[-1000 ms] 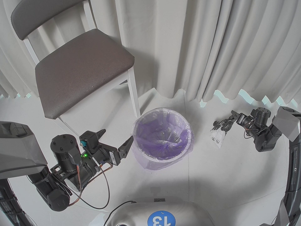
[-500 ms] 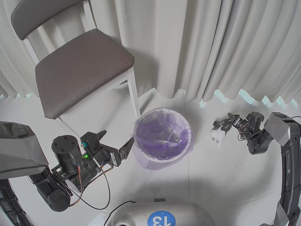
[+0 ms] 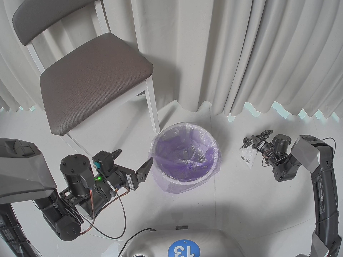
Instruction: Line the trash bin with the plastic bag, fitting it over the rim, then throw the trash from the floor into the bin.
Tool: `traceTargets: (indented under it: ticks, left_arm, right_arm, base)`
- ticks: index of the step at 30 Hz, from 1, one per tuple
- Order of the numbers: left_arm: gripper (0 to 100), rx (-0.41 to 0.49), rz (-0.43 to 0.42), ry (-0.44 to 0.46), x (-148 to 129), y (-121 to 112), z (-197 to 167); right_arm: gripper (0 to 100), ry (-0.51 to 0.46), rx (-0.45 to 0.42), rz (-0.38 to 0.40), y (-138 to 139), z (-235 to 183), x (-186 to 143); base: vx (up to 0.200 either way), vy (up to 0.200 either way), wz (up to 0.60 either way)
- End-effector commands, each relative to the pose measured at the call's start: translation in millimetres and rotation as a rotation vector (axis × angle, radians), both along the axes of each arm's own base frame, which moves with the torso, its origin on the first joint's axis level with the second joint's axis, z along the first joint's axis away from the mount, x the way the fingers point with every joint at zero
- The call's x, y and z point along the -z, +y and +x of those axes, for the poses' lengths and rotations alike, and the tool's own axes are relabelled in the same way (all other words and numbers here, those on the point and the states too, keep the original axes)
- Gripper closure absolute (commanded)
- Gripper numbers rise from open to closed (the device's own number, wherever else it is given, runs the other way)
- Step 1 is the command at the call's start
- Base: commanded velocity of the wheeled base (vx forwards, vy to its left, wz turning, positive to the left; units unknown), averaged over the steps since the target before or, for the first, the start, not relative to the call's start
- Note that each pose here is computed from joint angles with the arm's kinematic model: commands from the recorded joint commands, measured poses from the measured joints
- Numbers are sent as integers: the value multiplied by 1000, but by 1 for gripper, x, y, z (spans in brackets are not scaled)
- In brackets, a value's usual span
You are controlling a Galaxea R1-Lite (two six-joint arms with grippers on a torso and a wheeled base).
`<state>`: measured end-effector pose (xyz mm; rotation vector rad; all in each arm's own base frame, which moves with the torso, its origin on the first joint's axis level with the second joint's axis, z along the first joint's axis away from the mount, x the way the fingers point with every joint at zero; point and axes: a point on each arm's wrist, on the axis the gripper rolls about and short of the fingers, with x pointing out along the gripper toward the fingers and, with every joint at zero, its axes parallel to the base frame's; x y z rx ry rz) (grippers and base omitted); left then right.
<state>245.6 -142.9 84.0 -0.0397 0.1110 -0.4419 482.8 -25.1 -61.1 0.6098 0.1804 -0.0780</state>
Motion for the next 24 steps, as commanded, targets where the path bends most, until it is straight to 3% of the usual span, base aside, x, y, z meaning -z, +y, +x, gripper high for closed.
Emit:
traceTargets:
  ticks: [1, 6, 24]
  left_arm:
    - [0, -1, -6, -10, 0, 0, 1]
    - [0, -1, -6, -9, 0, 0, 1]
    - [0, 8, 2, -2, 3, -4, -1]
  right_arm:
    - [0, 2, -9, 10, 6, 2, 15]
    - [0, -45, -8, 2, 7, 4, 29]
    - [0, -92, 36, 31, 6, 14, 28]
  base:
    - [0, 0, 0]
    - [0, 0, 0]
    - [0, 0, 0]
